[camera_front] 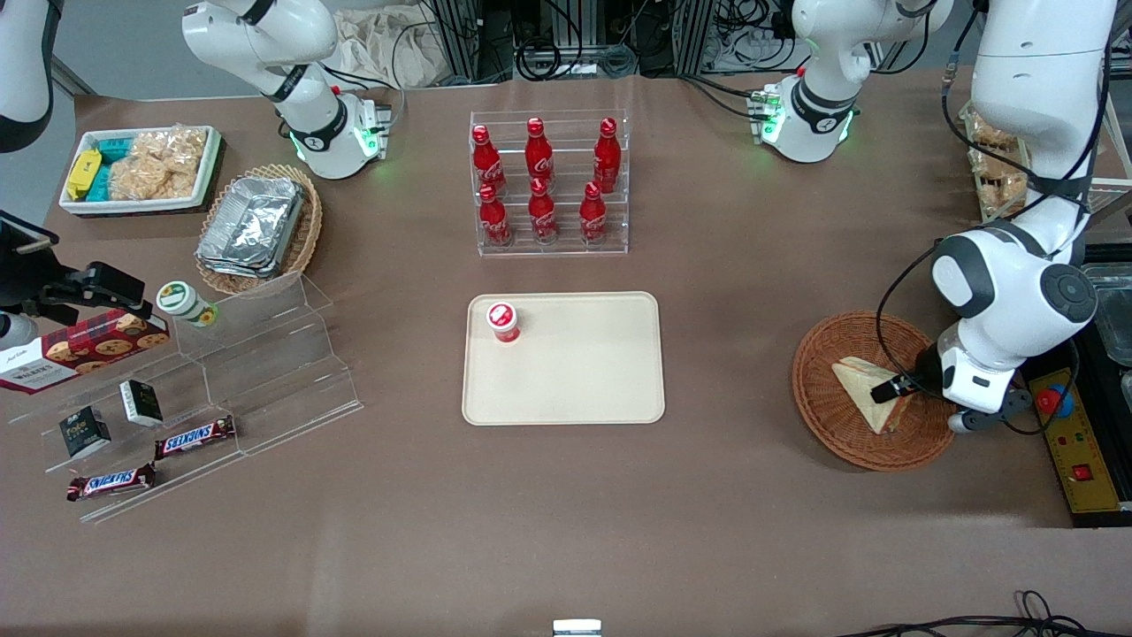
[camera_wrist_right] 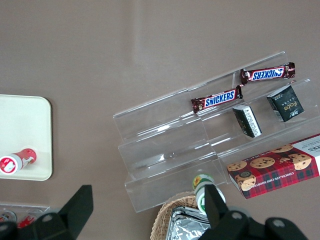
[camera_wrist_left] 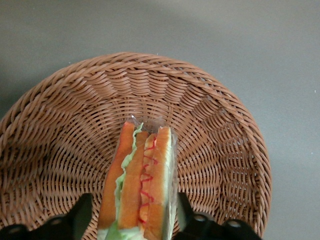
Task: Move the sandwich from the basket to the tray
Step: 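Lower the open left gripper around the sandwich and close it, then lift the sandwich out of the basket with the left gripper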
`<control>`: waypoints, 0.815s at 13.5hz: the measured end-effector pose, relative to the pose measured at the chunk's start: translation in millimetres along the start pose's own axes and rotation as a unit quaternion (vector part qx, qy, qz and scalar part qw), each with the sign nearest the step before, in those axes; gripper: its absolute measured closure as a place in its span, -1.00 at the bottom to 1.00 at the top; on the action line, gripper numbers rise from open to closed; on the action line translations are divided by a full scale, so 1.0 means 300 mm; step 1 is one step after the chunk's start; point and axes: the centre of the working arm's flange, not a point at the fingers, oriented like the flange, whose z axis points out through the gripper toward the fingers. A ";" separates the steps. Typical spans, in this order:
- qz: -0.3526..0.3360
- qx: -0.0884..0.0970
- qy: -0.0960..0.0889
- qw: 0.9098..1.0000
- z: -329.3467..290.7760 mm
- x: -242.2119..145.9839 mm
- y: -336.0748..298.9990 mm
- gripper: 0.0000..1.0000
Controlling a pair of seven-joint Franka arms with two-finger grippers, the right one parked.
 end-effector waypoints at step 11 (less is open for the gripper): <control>0.077 -0.031 -0.041 0.996 -0.370 0.099 0.197 0.06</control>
